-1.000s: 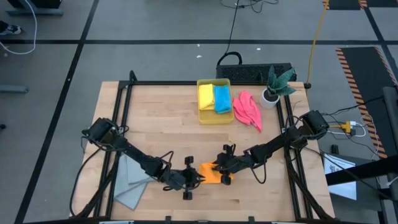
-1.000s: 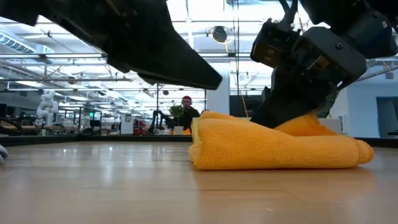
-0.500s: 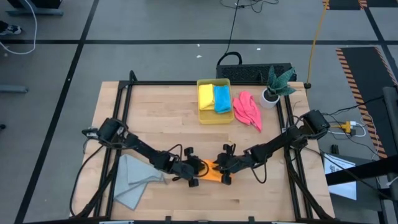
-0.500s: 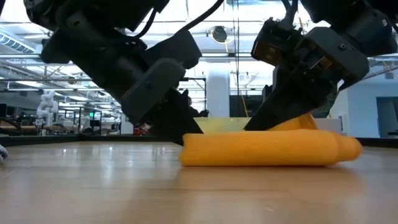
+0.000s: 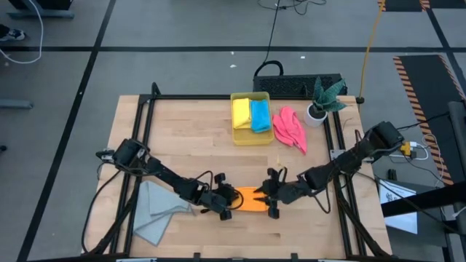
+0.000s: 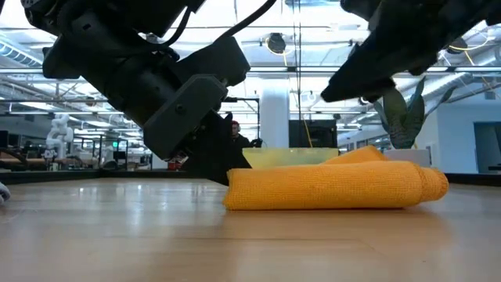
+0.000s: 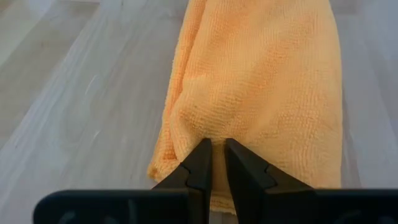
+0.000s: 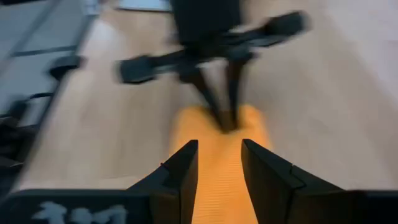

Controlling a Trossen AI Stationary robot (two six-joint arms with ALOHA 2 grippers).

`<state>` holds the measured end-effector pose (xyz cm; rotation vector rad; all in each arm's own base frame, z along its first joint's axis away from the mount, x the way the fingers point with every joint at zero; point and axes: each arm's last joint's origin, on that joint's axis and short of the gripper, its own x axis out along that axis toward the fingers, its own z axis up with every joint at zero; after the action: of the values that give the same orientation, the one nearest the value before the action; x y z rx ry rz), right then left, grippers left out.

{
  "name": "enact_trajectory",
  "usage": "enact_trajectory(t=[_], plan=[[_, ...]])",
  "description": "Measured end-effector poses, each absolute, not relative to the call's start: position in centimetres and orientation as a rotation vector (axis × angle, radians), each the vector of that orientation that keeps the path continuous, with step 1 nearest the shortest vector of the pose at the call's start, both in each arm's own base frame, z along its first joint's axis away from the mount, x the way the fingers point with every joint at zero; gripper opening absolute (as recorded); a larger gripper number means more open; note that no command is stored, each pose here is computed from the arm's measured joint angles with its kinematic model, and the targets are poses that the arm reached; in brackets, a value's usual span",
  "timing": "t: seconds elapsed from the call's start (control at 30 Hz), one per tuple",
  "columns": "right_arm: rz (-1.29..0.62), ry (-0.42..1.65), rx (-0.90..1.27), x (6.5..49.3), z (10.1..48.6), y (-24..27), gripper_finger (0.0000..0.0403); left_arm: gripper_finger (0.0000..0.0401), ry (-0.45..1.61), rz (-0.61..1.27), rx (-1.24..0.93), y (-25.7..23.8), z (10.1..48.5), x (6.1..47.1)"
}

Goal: Fold microfiber towels
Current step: Fold the orange microfiber towel

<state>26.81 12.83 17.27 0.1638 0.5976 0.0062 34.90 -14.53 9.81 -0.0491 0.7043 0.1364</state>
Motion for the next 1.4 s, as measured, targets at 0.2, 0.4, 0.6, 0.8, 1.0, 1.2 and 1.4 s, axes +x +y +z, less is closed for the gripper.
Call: enact_trajectory(t=[0.2, 0.4, 0.6, 0.8, 1.0, 1.2, 1.4], plan=[[0.021, 0.665, 0.17, 26.8, 14.9, 13.6, 0.0081, 0.0051, 0.705, 0.138, -0.053, -14.5, 9.8, 34.9], [-0.057, 0.775, 0.201, 26.0, 11.3, 12.5, 0.0034, 0.0051, 0.729, 0.115, -0.041, -15.3, 11.1, 33.9], [-0.063, 0.73, 0.194, 25.0, 10.4, 11.9, 0.0003, 0.0051, 0.682, 0.187, 0.01, -16.2, 13.1, 32.8], [-0.005, 0.617, 0.178, 25.6, 11.2, 12.2, 0.0005, 0.0051, 0.534, 0.148, -0.026, -16.2, 14.4, 34.0], [0.028, 0.537, 0.177, 26.0, 11.9, 12.4, 0.0006, 0.0051, 0.578, 0.136, -0.033, -15.2, 14.1, 34.3], [0.091, 0.531, 0.191, 26.0, 12.0, 12.8, 0.0006, 0.0051, 0.691, 0.18, -0.065, -15.1, 13.1, 33.4], [0.153, 0.432, 0.181, 25.9, 13.5, 13.7, 0.0006, 0.0051, 0.719, 0.179, -0.068, -15.7, 12.8, 32.9]])
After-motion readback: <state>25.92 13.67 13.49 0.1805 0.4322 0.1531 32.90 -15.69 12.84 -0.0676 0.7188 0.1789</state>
